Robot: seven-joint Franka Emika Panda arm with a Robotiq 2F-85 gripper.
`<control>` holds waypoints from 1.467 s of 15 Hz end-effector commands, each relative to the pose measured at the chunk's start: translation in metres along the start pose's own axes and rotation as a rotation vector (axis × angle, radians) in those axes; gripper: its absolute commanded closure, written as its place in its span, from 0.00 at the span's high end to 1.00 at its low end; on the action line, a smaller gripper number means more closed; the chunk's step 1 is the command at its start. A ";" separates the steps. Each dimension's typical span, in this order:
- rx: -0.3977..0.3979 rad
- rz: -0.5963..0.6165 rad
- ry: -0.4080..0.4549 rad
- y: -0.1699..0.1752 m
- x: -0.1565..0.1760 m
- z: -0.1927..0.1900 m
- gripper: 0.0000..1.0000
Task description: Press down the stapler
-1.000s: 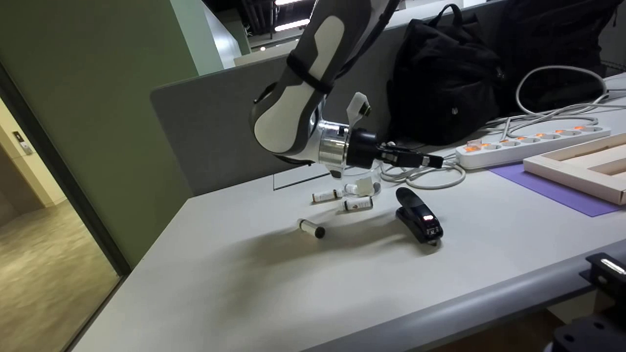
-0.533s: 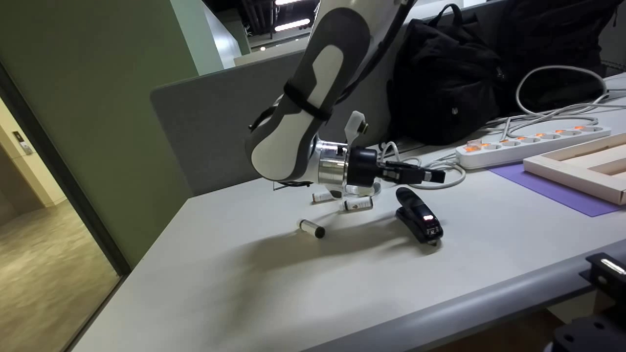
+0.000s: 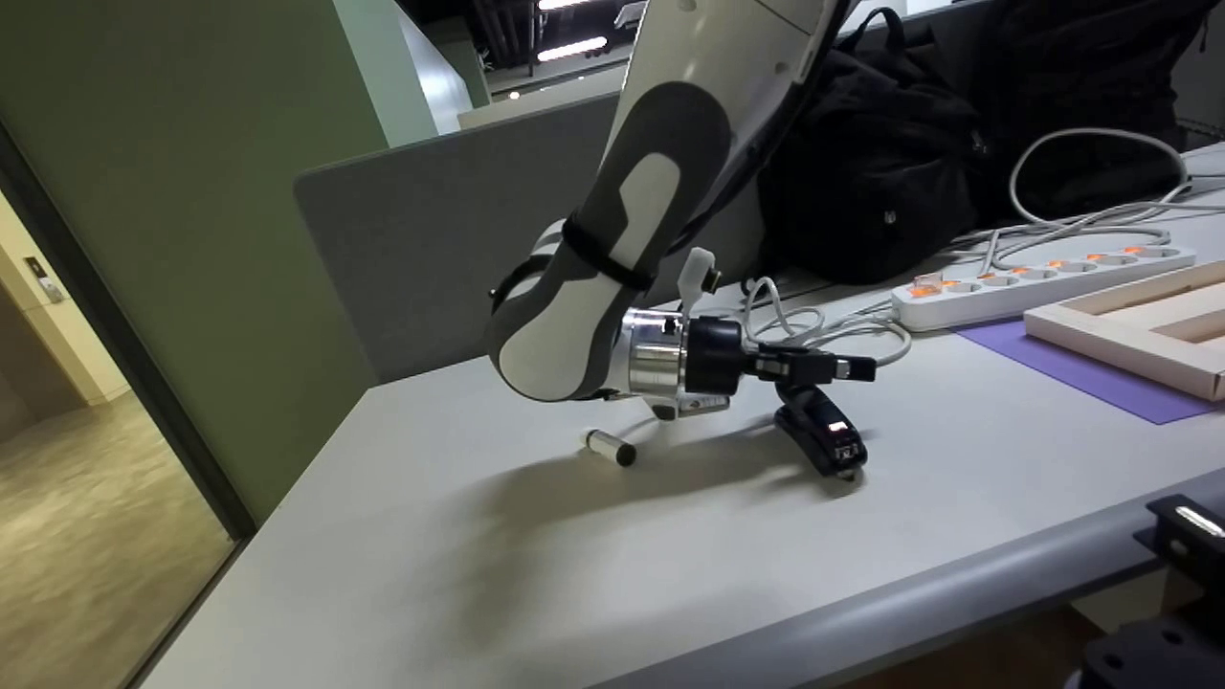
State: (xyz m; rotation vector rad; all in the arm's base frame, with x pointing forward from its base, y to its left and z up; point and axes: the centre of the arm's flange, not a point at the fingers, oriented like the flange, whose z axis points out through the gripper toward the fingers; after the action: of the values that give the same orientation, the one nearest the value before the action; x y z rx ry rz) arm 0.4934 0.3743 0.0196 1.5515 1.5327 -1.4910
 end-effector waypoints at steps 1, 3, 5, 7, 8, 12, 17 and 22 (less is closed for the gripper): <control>0.028 -0.037 -0.057 0.021 0.022 -0.015 0.00; 0.056 -0.064 -0.091 0.023 0.029 -0.009 0.00; 0.083 -0.085 -0.122 0.024 0.036 -0.001 0.00; 0.098 -0.099 -0.132 0.023 0.039 0.004 0.00; 0.101 -0.108 -0.129 0.022 0.040 0.004 0.00; 0.059 -0.090 -0.030 0.018 0.039 0.003 0.00; 0.083 -0.069 0.181 0.015 0.034 -0.005 0.00; 0.121 -0.018 0.249 0.025 0.032 0.000 0.00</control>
State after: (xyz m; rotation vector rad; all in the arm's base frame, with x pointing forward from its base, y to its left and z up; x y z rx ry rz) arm 0.5005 0.3682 0.0106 1.7328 1.6025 -1.6027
